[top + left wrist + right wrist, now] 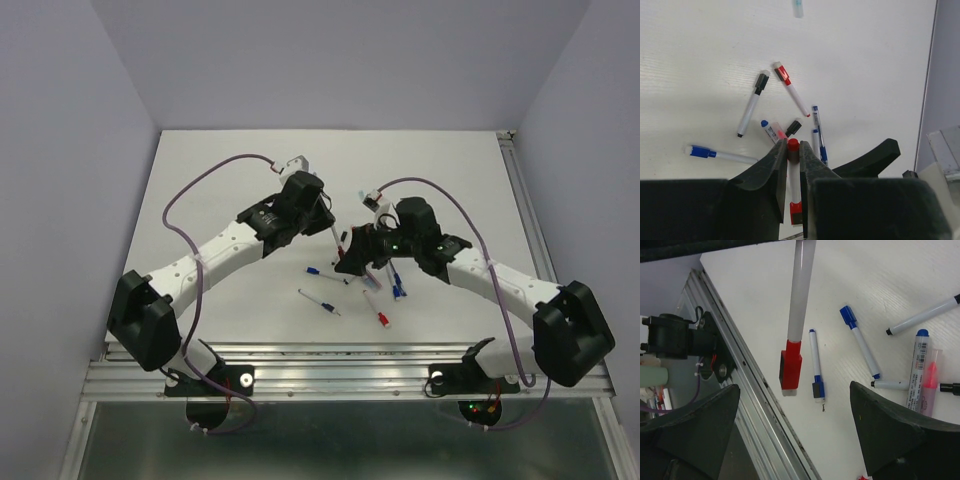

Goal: Open the pen caps

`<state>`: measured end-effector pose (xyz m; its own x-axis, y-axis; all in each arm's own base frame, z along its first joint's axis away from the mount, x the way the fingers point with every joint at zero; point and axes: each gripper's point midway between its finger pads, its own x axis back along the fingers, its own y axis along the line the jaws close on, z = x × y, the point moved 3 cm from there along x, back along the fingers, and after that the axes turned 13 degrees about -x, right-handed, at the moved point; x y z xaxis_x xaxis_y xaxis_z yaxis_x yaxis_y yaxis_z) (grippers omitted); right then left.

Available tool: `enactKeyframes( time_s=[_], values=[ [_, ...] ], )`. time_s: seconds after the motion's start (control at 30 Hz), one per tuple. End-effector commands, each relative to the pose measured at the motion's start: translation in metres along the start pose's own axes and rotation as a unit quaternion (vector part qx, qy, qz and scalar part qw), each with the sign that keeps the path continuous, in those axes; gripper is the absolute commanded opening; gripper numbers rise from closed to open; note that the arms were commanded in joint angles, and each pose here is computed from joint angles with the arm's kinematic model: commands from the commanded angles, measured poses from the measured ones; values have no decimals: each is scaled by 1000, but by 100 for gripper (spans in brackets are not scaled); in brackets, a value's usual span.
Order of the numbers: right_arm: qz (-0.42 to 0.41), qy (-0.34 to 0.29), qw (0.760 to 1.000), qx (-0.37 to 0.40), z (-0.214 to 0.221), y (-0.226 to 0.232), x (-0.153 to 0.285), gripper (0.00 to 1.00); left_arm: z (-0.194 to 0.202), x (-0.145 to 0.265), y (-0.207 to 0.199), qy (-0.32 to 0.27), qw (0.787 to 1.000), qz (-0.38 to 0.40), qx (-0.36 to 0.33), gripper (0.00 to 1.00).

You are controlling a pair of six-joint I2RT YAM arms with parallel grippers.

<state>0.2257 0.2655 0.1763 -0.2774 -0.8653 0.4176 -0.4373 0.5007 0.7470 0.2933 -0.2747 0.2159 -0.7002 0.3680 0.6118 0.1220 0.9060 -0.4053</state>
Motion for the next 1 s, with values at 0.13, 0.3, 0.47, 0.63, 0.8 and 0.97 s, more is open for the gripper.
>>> enactKeyframes(
  time_s=[0.13,0.3,0.47,0.63,0.8,0.97],
  values=[
    [-70,-30,996,49,-34,44,-15,85,-10,14,-11,-24,999,36,21,0],
    [-74,-26,996,52,-32,47,-14,52,-11,16,-10,-29,999,33,28,0],
    [-72,5,996,42,-23,45,-13,21,-18,17,-7,-45,998,20,48,0],
    [-51,17,998,34,-19,42,-9,1,-28,21,-11,-59,996,27,61,1],
    [-44,-6,999,23,-31,45,-11,1,-22,25,-22,-40,996,71,46,46],
    [-57,-24,998,16,-46,57,-13,1,-14,25,-18,-32,996,71,45,49]
  ],
)
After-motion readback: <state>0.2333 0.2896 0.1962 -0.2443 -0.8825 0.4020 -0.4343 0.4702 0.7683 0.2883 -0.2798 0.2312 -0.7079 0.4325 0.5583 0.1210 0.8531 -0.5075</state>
